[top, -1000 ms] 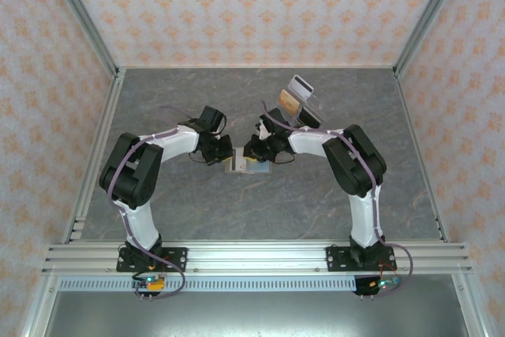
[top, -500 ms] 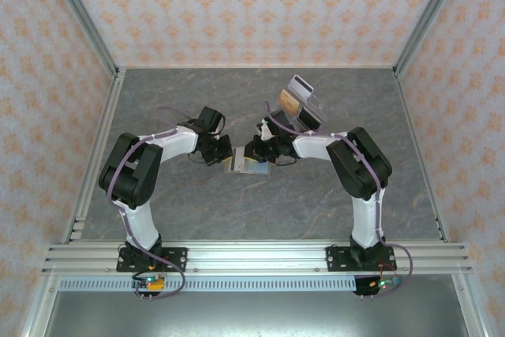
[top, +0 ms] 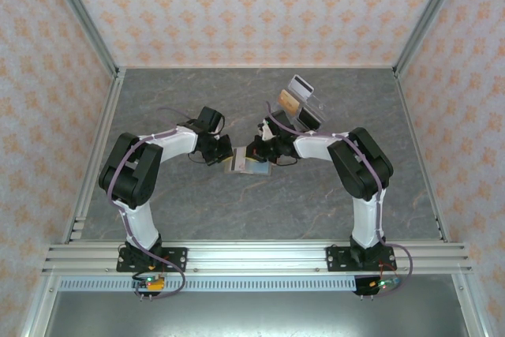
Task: Take the credit cards out of the card holder
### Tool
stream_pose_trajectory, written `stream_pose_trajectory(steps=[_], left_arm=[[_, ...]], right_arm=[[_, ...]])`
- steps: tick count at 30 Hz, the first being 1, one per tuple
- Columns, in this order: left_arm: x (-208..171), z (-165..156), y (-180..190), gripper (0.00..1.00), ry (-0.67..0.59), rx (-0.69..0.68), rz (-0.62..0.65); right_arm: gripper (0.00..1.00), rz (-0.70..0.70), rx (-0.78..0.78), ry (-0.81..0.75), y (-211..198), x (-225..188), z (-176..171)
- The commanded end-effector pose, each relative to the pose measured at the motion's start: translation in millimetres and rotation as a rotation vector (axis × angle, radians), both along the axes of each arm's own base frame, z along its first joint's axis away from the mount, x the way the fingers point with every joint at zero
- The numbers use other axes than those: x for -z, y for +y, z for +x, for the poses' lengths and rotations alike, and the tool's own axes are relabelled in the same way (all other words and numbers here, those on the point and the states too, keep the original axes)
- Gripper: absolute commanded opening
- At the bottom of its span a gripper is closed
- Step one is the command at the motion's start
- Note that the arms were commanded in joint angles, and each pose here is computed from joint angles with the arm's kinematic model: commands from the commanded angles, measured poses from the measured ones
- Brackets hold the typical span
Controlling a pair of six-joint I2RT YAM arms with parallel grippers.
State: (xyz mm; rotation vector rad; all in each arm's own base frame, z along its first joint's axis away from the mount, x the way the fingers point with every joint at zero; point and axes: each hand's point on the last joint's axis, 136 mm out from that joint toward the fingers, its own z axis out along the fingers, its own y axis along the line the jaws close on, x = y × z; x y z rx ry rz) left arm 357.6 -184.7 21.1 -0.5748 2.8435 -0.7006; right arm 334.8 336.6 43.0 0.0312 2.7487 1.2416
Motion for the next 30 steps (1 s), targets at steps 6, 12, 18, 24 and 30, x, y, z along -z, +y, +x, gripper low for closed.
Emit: stream_pose_trajectory(steps=[6, 12, 18, 24, 30], left_arm=[[22, -20, 19, 0.01, 0.082, -0.028, 0.069], [21, -21, 19, 0.01, 0.081, -0.028, 0.067], [14, -17, 13, 0.01, 0.055, -0.018, 0.028], [-29, -6, -8, 0.04, -0.061, 0.037, -0.065], [-30, -8, -24, 0.04, -0.061, 0.089, -0.052]], right_arm=[[0.04, -0.067, 0.049, -0.015, -27, 1, 4], [0.04, -0.074, 0.047, -0.01, -32, 2, 0], [0.04, -0.055, 0.03, -0.005, -29, 2, -2], [0.04, -0.032, 0.004, -0.003, -22, -1, 1], [0.05, -0.026, -0.005, 0.002, -19, 1, 2]])
